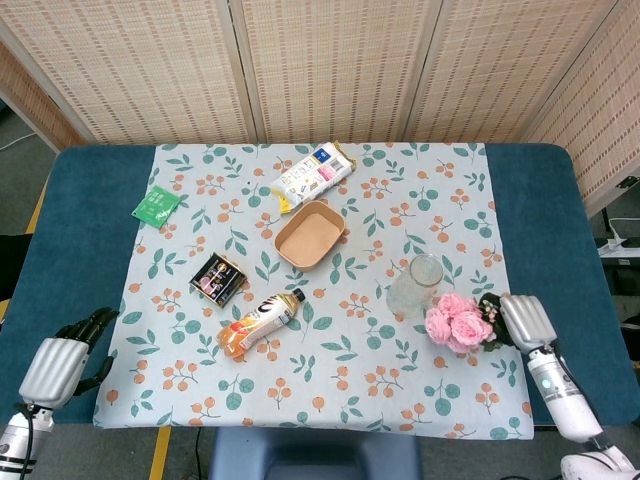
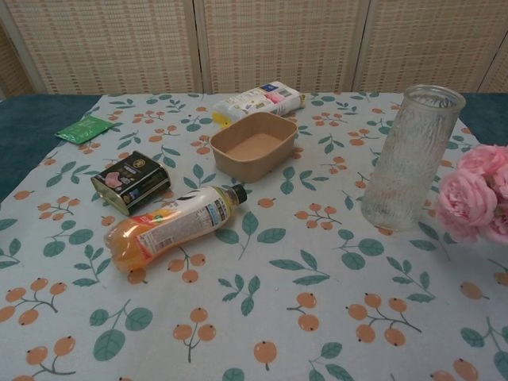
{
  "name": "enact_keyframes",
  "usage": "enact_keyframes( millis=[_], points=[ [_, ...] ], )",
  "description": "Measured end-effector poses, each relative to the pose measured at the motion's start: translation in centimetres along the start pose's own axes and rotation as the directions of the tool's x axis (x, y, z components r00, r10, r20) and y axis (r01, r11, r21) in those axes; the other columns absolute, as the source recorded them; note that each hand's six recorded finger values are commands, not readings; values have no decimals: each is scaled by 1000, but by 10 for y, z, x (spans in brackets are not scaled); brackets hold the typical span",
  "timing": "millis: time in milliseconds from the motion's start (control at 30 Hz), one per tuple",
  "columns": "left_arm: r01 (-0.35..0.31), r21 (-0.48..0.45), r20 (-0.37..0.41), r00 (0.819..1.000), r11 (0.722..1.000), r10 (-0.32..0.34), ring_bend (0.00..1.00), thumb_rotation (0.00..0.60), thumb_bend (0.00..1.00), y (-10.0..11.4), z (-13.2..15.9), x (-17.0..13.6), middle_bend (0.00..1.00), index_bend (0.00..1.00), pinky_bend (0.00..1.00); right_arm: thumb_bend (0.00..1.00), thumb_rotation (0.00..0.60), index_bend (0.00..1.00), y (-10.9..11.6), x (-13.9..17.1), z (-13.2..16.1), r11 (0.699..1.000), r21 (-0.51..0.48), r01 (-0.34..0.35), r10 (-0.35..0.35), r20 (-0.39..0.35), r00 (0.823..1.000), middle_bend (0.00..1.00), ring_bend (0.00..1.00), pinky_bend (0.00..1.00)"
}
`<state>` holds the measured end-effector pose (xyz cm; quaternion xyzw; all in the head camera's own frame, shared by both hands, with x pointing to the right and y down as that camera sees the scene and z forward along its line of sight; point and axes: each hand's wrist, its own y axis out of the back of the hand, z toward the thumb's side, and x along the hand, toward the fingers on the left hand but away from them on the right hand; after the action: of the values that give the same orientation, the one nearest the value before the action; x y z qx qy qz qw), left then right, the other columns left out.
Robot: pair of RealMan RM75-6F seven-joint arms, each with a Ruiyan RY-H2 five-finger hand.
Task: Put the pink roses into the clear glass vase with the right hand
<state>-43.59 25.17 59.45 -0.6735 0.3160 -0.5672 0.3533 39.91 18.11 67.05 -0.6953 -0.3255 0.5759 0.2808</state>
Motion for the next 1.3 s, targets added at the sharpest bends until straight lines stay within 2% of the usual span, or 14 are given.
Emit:
enact_keyframes(
  millis=[67, 167, 267, 367, 400, 600, 800, 933, 1067, 1300],
  points=[
    [-4, -4, -2, 1000, 1000, 4, 270, 600, 420, 1, 0, -1, 133, 132, 377, 424, 600, 907, 7, 10, 8, 999, -36, 7, -8, -37, 999, 946, 998, 1000],
    [-7, -5, 0, 1000, 1000, 7, 270, 600, 420, 2, 0, -1, 133, 132, 377, 457, 600, 908, 26, 30, 27, 988, -157, -11, -8, -116, 993, 947, 1000, 1000],
    [-8, -6, 0, 1000, 1000, 8, 270, 600, 420, 2, 0, -2, 133, 132, 377, 474, 600, 908, 48, 47, 44, 952, -300, -60, 4, -184, 983, 947, 1000, 1000],
    [-6, -5, 2, 1000, 1000, 6, 270, 600, 420, 2, 0, -2, 133, 132, 377, 481, 600, 908, 75, 59, 58, 895, -429, -120, 16, -238, 971, 947, 1000, 1000],
    [-5, -4, 3, 1000, 1000, 5, 270, 600, 420, 2, 1, -2, 133, 132, 377, 481, 600, 908, 86, 62, 67, 867, -478, -143, 17, -258, 966, 947, 1000, 1000],
    [-4, -1, 3, 1000, 1000, 4, 271, 600, 421, 1, 1, -2, 134, 131, 377, 488, 600, 908, 139, 60, 118, 740, -635, -221, -20, -349, 937, 947, 1000, 1000],
    [-3, -3, -1, 1000, 1000, 3, 271, 600, 419, 1, 0, -1, 134, 132, 377, 490, 600, 908, 175, 42, 138, 680, -716, -158, -128, -328, 936, 947, 1000, 1000],
    [-5, -3, 1, 1000, 1000, 5, 271, 600, 420, 2, 0, -2, 134, 132, 377, 506, 600, 908, 189, 31, 148, 649, -751, -123, -176, -306, 936, 947, 1000, 1000],
    [-9, 5, 4, 1000, 1000, 9, 271, 600, 420, 2, 2, -2, 134, 132, 377, 516, 600, 910, 189, 17, 152, 632, -769, -96, -199, -281, 939, 947, 1000, 1000],
    [-11, 5, 2, 1000, 1000, 11, 271, 600, 420, 2, 2, -3, 134, 132, 377, 526, 600, 910, 179, -10, 143, 576, -812, -94, -196, -249, 948, 947, 1000, 1000]
  ],
)
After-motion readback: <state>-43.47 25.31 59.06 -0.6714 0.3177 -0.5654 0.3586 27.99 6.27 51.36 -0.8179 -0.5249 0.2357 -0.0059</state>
